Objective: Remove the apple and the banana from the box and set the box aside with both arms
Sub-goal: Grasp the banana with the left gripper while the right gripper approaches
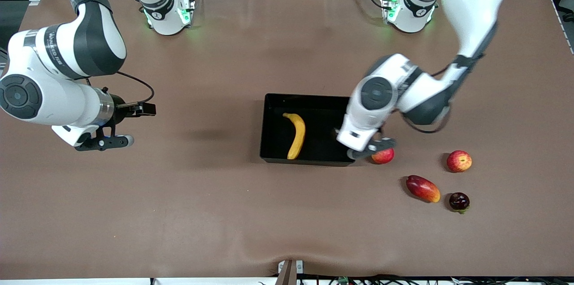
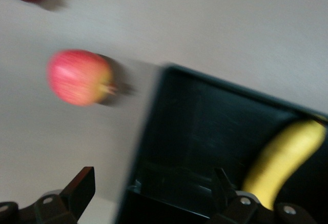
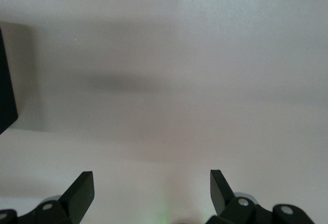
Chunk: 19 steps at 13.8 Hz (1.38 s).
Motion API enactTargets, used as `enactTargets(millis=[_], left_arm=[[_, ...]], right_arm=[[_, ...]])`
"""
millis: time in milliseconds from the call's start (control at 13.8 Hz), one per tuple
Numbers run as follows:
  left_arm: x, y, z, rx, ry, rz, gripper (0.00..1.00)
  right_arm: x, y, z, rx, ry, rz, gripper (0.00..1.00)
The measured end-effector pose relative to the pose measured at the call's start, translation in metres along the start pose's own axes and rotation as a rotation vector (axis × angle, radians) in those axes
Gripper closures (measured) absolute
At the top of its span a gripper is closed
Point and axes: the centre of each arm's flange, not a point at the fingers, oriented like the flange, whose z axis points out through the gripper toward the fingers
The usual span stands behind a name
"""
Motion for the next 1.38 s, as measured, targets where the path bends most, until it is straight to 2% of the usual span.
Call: enactTargets(millis=[363, 509, 799, 1017, 1380], left_arm=[[-0.027, 0.054, 0.043, -0.083, 0.040, 0.032, 0.00], [-0.037, 0.072, 0.067, -0.094, 0.067, 0.061, 0.00], [-0.063, 0.108, 0.111, -0.065, 0.091, 0.170, 0.00], [-0.067, 0.115, 0.125, -0.059, 0.085, 0.259, 0.00], [-0.075, 0.119, 0.142, -0.055, 0.067, 0.294, 0.00]], right_arm=[[0.003, 0.001, -0.001, 0.001, 0.019, 0.002, 0.00], [0.007, -0.005, 0.002, 0.001, 0.033, -0.007, 0.00], [0.010, -0.012, 0.005, -0.001, 0.041, -0.017, 0.00], [0.012, -0.017, 0.003, -0.001, 0.063, -0.025, 0.00], [0.015, -0.033, 0.003, -0.004, 0.092, -0.046, 0.00]])
